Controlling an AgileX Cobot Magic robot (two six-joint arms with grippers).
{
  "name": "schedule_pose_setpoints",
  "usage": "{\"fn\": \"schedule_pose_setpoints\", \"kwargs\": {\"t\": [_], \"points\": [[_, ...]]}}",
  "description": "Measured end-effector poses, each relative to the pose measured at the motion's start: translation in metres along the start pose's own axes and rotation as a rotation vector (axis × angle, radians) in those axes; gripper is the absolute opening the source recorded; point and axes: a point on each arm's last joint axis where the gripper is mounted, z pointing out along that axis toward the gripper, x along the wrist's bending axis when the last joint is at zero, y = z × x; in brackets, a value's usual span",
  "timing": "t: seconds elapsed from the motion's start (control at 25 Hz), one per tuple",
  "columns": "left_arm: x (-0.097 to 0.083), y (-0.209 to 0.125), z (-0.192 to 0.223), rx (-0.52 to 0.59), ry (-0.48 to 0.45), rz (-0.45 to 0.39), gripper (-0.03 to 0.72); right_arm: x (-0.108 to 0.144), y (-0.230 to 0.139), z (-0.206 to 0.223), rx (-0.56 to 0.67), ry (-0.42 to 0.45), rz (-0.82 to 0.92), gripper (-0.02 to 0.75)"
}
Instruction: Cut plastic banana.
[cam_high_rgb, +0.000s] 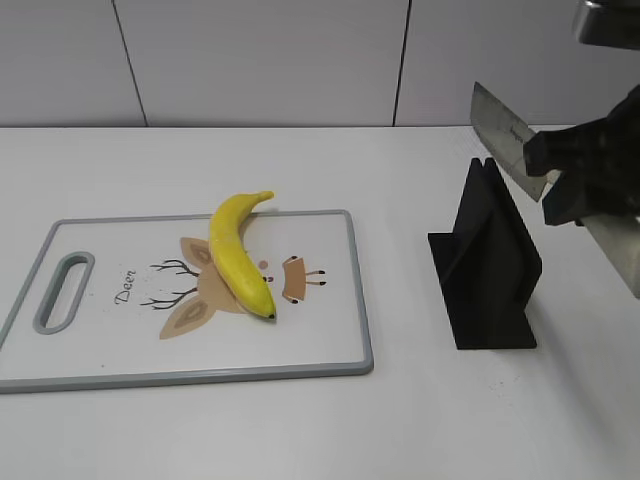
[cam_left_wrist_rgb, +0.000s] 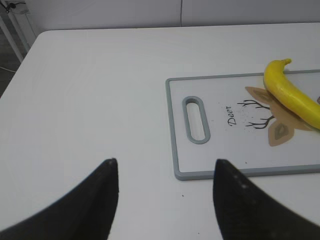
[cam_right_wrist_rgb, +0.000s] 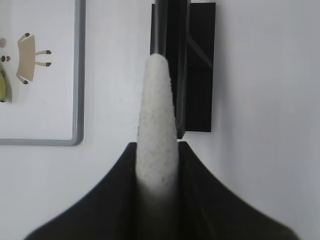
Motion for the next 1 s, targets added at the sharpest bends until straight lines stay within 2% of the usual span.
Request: {"fn": "schedule_pose_setpoints", "kwargs": {"t": [0.32, 0.68, 1.0], "points": [[0.0, 0.0, -0.001, -0.009, -0.001, -0.001, 0.571, -0.005, -0.004, 0.008, -0.018, -0.028, 0.021, 0.179], [0.0, 0.0, -0.001, -0.009, -0.001, -0.001, 0.57, -0.004, -0.002, 0.01, -0.04, -0.019, 0.024, 0.178], [0.0, 0.0, -0.001, -0.009, -0.001, -0.001, 0.57, -0.003, -0.002, 0.029, 0.005, -0.036, 0.021, 0.178]]}}
